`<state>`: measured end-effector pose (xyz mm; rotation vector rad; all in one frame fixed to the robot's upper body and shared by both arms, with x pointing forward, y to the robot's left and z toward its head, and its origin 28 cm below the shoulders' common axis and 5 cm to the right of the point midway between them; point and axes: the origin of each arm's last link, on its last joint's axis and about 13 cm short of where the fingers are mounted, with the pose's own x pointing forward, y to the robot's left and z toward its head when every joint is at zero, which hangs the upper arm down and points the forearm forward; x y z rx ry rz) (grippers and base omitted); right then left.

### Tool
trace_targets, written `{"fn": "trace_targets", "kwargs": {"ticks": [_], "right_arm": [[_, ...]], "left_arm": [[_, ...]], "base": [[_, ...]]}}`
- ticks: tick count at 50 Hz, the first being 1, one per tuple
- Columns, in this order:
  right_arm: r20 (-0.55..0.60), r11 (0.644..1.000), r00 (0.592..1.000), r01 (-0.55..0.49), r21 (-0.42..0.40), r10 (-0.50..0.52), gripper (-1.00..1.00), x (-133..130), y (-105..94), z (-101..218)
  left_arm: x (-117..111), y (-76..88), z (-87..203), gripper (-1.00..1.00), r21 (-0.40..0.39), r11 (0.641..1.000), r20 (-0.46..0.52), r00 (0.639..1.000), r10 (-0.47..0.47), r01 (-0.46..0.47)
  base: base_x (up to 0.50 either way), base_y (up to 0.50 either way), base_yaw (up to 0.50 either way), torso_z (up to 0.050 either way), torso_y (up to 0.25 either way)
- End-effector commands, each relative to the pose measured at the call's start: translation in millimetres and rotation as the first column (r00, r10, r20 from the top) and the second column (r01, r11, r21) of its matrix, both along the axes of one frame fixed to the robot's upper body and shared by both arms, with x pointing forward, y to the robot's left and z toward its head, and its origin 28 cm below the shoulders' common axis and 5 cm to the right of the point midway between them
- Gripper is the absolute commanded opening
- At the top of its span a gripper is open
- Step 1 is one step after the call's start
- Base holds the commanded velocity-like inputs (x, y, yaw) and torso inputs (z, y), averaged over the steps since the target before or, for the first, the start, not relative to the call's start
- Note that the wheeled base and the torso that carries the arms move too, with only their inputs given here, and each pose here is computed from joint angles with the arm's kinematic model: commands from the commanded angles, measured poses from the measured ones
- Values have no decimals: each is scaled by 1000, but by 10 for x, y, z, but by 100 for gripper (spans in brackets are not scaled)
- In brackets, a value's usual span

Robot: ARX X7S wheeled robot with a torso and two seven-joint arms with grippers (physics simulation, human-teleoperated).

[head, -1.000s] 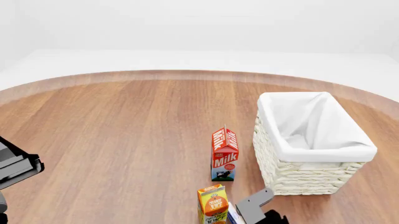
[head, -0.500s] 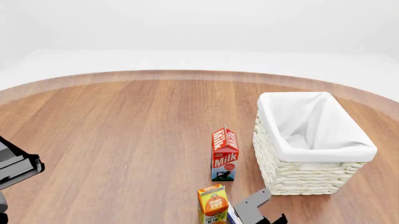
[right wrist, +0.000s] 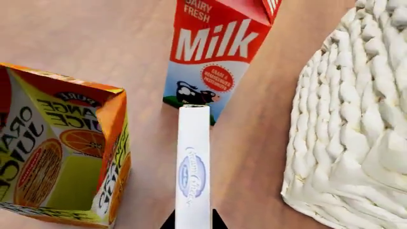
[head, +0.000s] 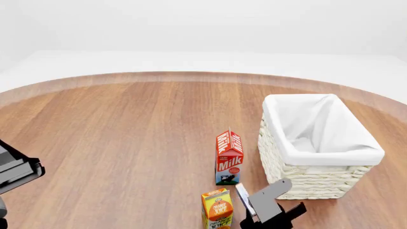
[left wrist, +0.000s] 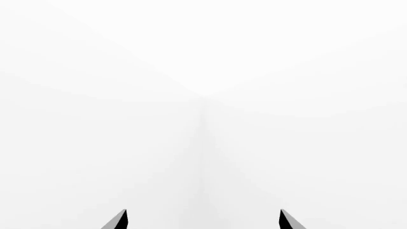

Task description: Pick up the cream cheese box and the butter, and put them in the basket.

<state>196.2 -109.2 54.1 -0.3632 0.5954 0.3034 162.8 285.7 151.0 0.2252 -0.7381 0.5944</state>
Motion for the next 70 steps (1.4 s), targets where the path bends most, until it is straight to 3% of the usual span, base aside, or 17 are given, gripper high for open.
{"fn": "trace_targets", "kwargs": {"ticks": [1,7,19,27,38,57,70], "right_arm": [[167,1000,986,-1,21,-2,-100,-174,-42,405],[151,999,988,-27,21,23,-100,-288,-39,399],[245,998,968,-57,15,52,-100,-475,-48,665],[359,999,933,34,24,-41,-100,-457,-146,921],[465,997,882,66,41,-78,-100,-541,-227,1189],[593,993,796,95,75,-121,-100,-547,-344,1696],[651,982,738,171,77,-179,-100,-447,-502,1980]], "left_arm": [[-27,14,7,100,16,1000,9,1000,12,-12],[-31,19,17,100,16,1000,12,1000,14,-14],[-40,24,26,100,14,1000,16,1000,16,-16],[-48,25,39,100,15,1000,20,1000,17,-17],[-48,26,45,100,16,1000,21,1000,18,-18],[-43,34,51,100,14,1000,22,1000,20,-20],[-53,27,61,100,18,1000,22,1000,19,-19]], "base": [[0,0,0,0,0],[0,0,0,0,2],[0,0,0,0,0],[0,0,0,0,0],[0,0,0,0,1],[0,0,0,0,1],[0,0,0,0,0]]}}
